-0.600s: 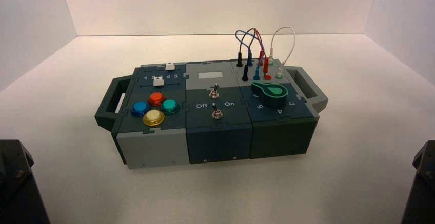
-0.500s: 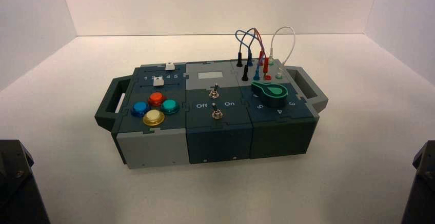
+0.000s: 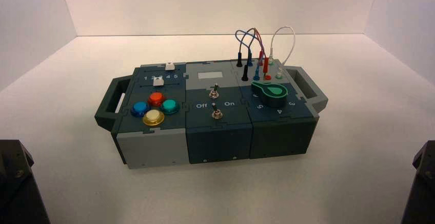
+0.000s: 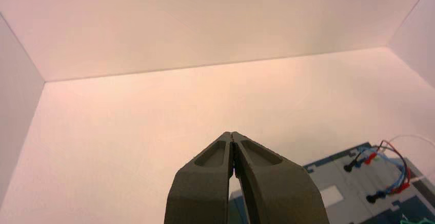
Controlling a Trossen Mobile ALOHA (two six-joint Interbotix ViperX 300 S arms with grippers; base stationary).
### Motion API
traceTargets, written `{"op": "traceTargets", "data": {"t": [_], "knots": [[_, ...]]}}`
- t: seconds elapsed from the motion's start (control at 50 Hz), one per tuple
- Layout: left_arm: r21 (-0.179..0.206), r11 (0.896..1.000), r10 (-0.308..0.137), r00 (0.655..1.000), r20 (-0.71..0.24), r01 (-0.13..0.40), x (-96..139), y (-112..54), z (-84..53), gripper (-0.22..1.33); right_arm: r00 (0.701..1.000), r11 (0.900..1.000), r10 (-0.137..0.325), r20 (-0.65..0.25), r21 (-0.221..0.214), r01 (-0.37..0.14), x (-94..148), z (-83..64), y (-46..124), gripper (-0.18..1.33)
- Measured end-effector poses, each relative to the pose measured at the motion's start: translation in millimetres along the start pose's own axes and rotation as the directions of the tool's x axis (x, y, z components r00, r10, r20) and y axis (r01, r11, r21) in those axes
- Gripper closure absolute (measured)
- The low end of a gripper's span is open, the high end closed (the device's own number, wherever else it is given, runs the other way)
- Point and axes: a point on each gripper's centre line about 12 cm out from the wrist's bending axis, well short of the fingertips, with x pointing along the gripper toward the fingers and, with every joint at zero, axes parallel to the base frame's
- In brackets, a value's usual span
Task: Turn the knob to position 5.
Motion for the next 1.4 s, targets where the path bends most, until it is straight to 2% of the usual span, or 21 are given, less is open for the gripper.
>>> {"op": "traceTargets", "data": {"t": [0.18,0.32,0.42,0.44,0.48,0.5,0.56,0.76,0.86,0.9,0.94,0.96,0.98,1.1,1.2,1.22,1.26,1.28,1.36,1.4], "knots": [[0.007,1.000,-0.008,0.992,-0.129,0.009,6,-2.8,-8.9,1.27,0.996,0.9998,0.004,-0.087,-0.021,-0.006,-3,-0.6,6.3,1.29],[0.049,0.996,-0.055,0.966,-0.251,0.069,13,-17.3,-16.8,1.27,0.983,0.9991,0.002,-0.185,-0.042,-0.010,-2,-5.4,11.6,1.29],[0.086,0.989,-0.091,0.946,-0.311,0.124,17,-30.0,-22.6,1.27,0.969,0.9983,-0.004,-0.247,-0.058,-0.011,1,-10.3,14.3,1.29],[0.107,0.983,-0.107,0.936,-0.335,0.150,18,-36.0,-24.9,1.27,0.962,0.9978,-0.006,-0.272,-0.065,-0.012,2,-13.0,15.2,1.29],[0.116,0.980,-0.114,0.931,-0.346,0.163,19,-38.9,-26.4,1.27,0.958,0.9973,-0.008,-0.287,-0.072,-0.013,3,-15.0,15.8,1.29],[0.130,0.974,-0.127,0.922,-0.366,0.186,20,-44.3,-29.3,1.27,0.950,0.9964,-0.010,-0.314,-0.083,-0.017,5,-18.1,17.1,1.29],[0.149,0.965,-0.142,0.909,-0.392,0.215,21,-50.8,-33.5,1.27,0.940,0.9947,-0.013,-0.341,-0.100,-0.023,8,-21.5,18.7,1.29],[0.171,0.953,-0.158,0.890,-0.429,0.251,20,-58.6,-39.6,1.27,0.896,0.9836,-0.013,-0.444,-0.167,-0.068,21,-35.5,30.1,1.29],[0.200,0.937,-0.172,0.875,-0.453,0.288,16,-65.3,-41.1,1.27,0.873,0.9731,-0.010,-0.487,-0.206,-0.104,28,-41.8,38.6,1.29],[0.224,0.921,-0.187,0.865,-0.465,0.320,14,-71.7,-42.0,1.27,0.867,0.9694,-0.009,-0.498,-0.217,-0.114,30,-42.9,41.3,1.29],[0.233,0.914,-0.194,0.861,-0.470,0.333,13,-74.5,-42.2,1.27,0.861,0.9664,-0.012,-0.509,-0.227,-0.121,33,-43.7,43.2,1.29],[0.245,0.904,-0.202,0.855,-0.478,0.351,11,-78.4,-43.0,1.27,0.859,0.9652,-0.012,-0.512,-0.230,-0.123,34,-44.2,43.4,1.29],[0.244,0.903,-0.204,0.854,-0.479,0.353,11,-78.8,-43.1,1.27,0.856,0.9639,-0.013,-0.517,-0.234,-0.127,35,-44.6,44.2,1.29],[0.281,0.864,-0.236,0.829,-0.507,0.417,6,-93.1,-48.8,1.27,0.840,0.9550,-0.017,-0.543,-0.258,-0.147,44,-44.6,47.1,1.29],[0.299,0.839,-0.255,0.814,-0.521,0.454,2,-101.8,-52.8,1.27,0.823,0.9470,-0.012,-0.567,-0.271,-0.173,50,-46.7,50.4,1.29],[0.306,0.829,-0.261,0.809,-0.527,0.467,1,-104.7,-54.7,1.27,0.819,0.9462,-0.012,-0.574,-0.272,-0.176,52,-47.8,50.7,1.29],[0.310,0.823,-0.265,0.805,-0.530,0.475,0,-106.6,-55.6,1.27,0.815,0.9452,-0.011,-0.579,-0.272,-0.181,53,-48.1,51.5,1.29],[0.315,0.815,-0.270,0.800,-0.536,0.487,-1,-109.2,-57.7,1.27,0.810,0.9435,-0.008,-0.587,-0.272,-0.189,55,-48.8,52.9,1.29],[0.323,0.800,-0.271,0.786,-0.557,0.505,-1,-112.3,-64.8,1.27,0.796,0.9403,-0.003,-0.606,-0.273,-0.204,60,-50.8,54.9,1.29],[0.324,0.799,-0.269,0.782,-0.562,0.507,-1,-112.7,-66.2,1.27,0.792,0.9392,-0.001,-0.610,-0.273,-0.209,61,-51.1,55.6,1.29]]}}
